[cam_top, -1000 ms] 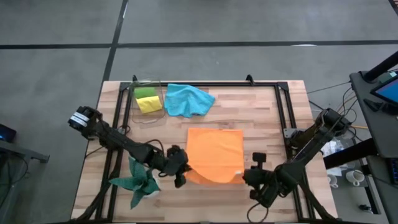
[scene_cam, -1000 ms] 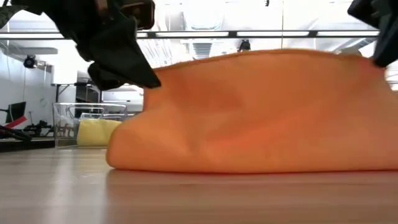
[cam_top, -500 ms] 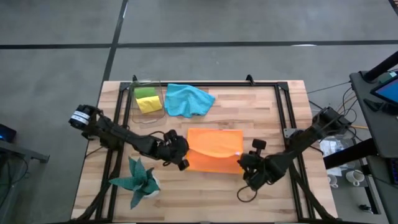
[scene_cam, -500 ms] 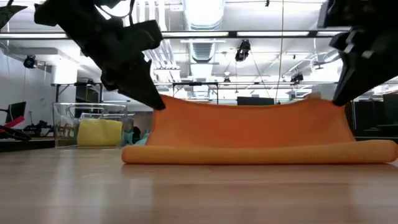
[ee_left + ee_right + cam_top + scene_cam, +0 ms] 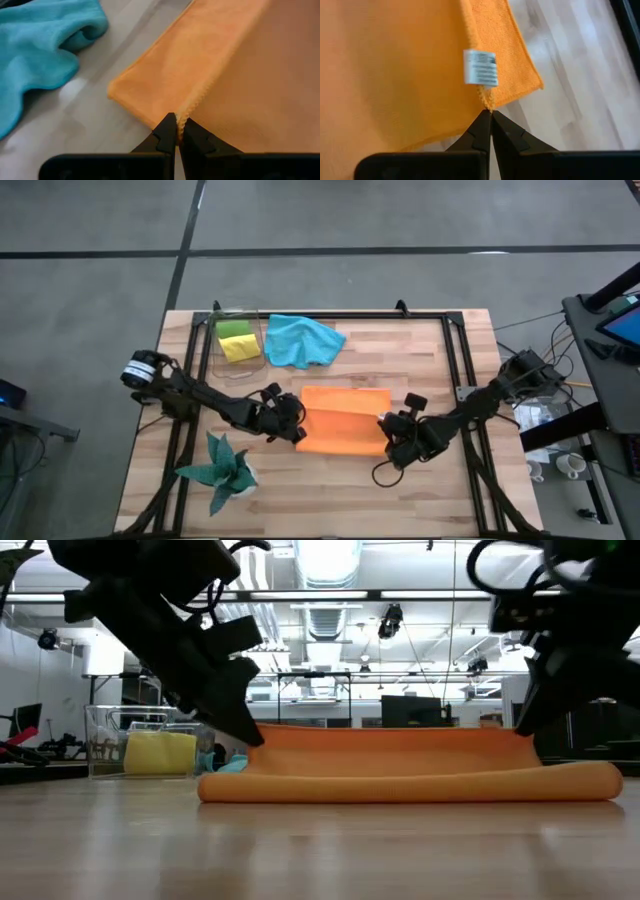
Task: Roll microfiber towels into tight, uniform cylinder then place into a basket
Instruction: Fold the orange microfiber towel
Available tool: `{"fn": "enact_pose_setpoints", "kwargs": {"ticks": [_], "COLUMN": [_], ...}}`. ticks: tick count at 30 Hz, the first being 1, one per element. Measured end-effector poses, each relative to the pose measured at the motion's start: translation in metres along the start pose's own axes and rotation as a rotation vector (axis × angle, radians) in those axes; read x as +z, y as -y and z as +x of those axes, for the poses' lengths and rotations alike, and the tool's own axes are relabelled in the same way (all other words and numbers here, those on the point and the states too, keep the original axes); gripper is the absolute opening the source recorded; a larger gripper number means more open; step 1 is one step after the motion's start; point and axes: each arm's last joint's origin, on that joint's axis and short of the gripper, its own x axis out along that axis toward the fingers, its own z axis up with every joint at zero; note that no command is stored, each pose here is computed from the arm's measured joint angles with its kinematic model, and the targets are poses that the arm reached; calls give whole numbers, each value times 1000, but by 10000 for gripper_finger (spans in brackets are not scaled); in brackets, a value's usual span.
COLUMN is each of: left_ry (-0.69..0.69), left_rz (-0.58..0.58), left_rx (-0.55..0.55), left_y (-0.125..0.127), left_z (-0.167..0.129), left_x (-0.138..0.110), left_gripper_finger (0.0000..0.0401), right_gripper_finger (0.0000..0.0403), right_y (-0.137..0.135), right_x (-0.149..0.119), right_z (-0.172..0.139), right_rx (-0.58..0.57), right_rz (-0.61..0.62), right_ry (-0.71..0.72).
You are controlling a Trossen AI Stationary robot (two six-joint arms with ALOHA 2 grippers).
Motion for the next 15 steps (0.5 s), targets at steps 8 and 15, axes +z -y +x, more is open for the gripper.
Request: {"fn": "enact_pose_setpoints", "kwargs": {"ticks": [8,15], "left_ry": [-18,-32], "left_rz": [1,-4], "left_rx": [53,79], "left_y": [-5,-7], "left_z": [19,34], "left_x": [-3,-8], "left_gripper_finger": [0,0], "right_gripper_finger": [8,8], "right_y": [8,9], "right_x": [0,2], "right_z": [16,18], "right_rx": [-21,-30], "right_rz": [50,66], "right_ry": [-16,-7]}}
